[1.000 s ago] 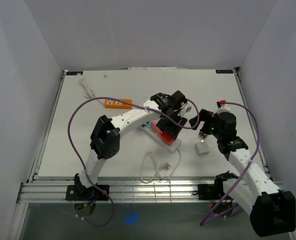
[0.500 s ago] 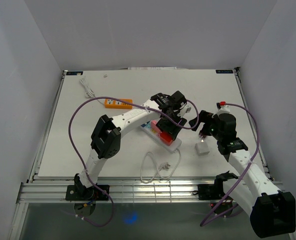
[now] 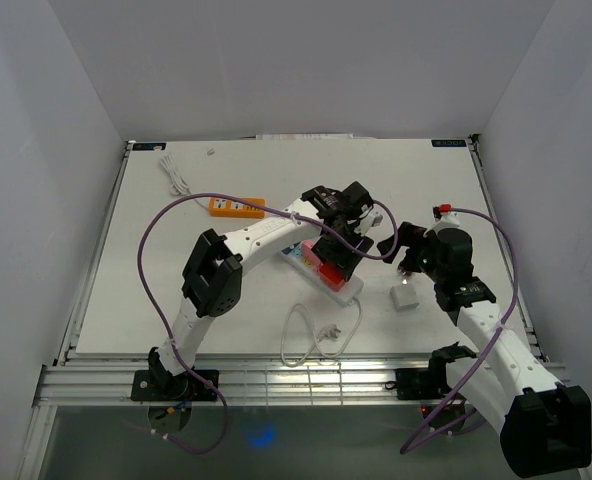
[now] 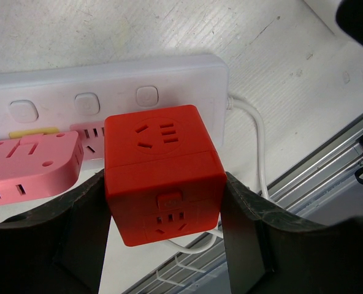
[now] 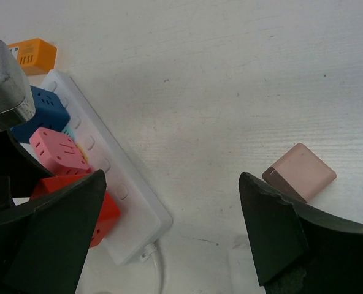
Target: Insert the plug
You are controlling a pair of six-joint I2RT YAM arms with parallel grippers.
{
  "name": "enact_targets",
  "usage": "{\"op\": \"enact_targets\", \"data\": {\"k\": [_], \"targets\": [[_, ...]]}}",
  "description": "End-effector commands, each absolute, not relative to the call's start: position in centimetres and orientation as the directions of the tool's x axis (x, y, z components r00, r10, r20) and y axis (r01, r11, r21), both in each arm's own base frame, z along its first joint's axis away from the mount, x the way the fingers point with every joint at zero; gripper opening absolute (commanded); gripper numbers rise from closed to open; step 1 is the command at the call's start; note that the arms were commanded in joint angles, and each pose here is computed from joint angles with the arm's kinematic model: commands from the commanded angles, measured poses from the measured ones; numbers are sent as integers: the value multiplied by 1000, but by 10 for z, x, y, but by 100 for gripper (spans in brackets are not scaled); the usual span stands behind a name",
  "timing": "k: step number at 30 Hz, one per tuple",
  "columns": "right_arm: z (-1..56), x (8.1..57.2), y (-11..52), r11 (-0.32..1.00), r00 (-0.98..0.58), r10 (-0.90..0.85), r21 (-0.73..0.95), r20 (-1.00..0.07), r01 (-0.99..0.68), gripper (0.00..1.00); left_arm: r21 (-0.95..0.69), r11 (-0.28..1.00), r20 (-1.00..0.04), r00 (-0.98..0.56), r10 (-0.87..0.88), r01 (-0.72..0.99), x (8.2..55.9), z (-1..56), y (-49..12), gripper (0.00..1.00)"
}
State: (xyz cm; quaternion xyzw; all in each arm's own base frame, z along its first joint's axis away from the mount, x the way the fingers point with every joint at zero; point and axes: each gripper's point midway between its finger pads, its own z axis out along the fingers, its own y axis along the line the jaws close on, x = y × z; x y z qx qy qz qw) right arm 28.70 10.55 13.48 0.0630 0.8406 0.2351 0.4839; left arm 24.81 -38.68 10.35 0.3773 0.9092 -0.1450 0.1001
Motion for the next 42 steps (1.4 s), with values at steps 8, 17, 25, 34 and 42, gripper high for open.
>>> {"op": "enact_targets", "data": {"k": [8, 17, 25, 34, 42], "targets": [[151, 290, 109, 870, -481, 333, 461, -811, -176, 94, -169, 652, -319, -667, 674, 739, 257, 109, -388, 0], [151, 287, 109, 868, -474, 336, 462, -814, -179, 93, -111, 682, -270, -682, 680, 723, 261, 98, -376, 0], [154, 290, 111, 864, -481, 335, 468, -810, -187, 92, -117, 695, -263, -697, 667, 709, 257, 106, -373, 0], [153, 290, 113, 861, -486, 336, 472, -807, -188, 92, -132, 698, -249, -706, 664, 703, 252, 106, -372, 0], [153, 289, 112, 861, -486, 336, 472, -807, -188, 92, -176, 691, -239, -712, 661, 701, 246, 106, -376, 0]]}}
